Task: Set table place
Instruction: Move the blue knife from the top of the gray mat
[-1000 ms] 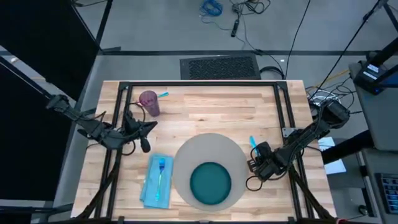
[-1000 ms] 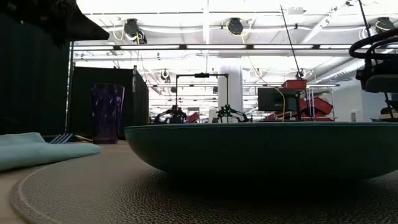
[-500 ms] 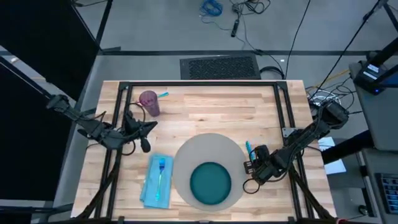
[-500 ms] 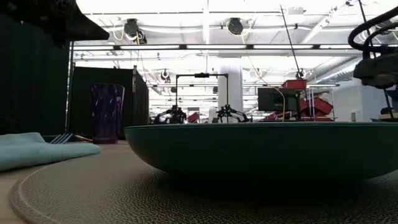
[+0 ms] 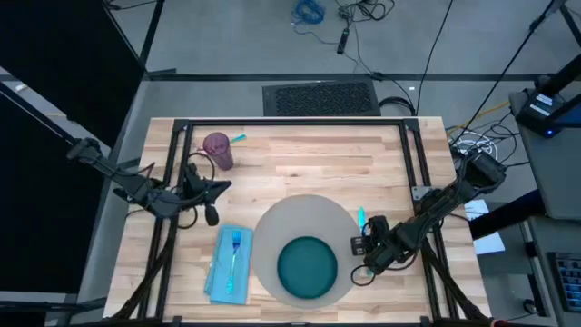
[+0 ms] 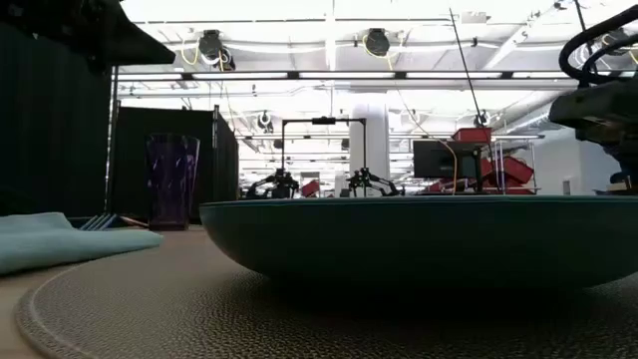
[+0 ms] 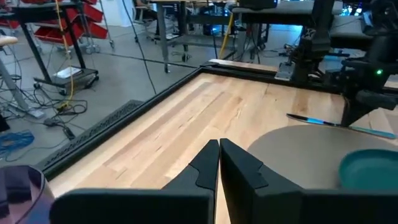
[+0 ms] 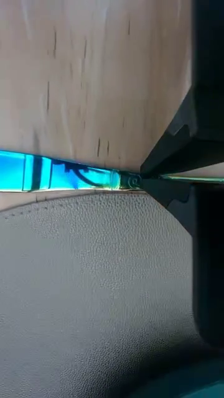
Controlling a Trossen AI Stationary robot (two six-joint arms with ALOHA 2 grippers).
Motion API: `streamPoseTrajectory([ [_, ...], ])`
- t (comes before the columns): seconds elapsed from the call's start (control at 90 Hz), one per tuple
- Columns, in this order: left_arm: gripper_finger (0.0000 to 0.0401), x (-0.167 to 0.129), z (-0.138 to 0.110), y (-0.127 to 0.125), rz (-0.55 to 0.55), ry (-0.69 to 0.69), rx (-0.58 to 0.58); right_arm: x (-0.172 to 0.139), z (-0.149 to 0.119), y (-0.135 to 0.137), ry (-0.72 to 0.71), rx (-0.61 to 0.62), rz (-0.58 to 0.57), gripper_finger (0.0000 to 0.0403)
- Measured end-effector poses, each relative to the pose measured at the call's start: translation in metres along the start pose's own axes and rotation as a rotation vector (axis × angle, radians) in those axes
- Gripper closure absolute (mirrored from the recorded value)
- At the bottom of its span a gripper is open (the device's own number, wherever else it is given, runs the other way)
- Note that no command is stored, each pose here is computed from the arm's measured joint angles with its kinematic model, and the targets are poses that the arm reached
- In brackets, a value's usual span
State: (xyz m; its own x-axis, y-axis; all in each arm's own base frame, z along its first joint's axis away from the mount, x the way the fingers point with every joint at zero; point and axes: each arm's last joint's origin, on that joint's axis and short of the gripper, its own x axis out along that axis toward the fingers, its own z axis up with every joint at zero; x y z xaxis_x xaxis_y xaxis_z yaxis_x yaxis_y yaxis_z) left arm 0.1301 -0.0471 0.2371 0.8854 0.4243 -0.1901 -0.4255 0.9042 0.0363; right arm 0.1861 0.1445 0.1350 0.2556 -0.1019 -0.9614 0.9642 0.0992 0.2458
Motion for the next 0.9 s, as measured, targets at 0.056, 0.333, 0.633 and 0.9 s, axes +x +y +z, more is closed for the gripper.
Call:
streamPoseTrajectory([
  [0.056, 0.0401, 0.0, 0.0, 0.0, -0.001, 0.0, 0.002, -0.001, 0.0, 0.001, 0.001, -0.001, -0.005, 0.0395],
  [0.333, 0.0401, 0.0, 0.0, -0.001, -0.022, 0.004, 0.003, -0.002, -0.001, 0.0, 0.005, -0.005, -0.011, 0.0402],
  [0.633, 0.0401, 0.0, 0.0, -0.001, -0.023, 0.005, 0.003, -0.003, -0.01, 0.0, 0.063, -0.005, 0.015, 0.0402],
  [0.9, 0.0401, 0.0, 0.0, -0.001, -0.023, 0.005, 0.001, -0.004, -0.014, 0.0, 0.086, -0.006, 0.033, 0.0403],
])
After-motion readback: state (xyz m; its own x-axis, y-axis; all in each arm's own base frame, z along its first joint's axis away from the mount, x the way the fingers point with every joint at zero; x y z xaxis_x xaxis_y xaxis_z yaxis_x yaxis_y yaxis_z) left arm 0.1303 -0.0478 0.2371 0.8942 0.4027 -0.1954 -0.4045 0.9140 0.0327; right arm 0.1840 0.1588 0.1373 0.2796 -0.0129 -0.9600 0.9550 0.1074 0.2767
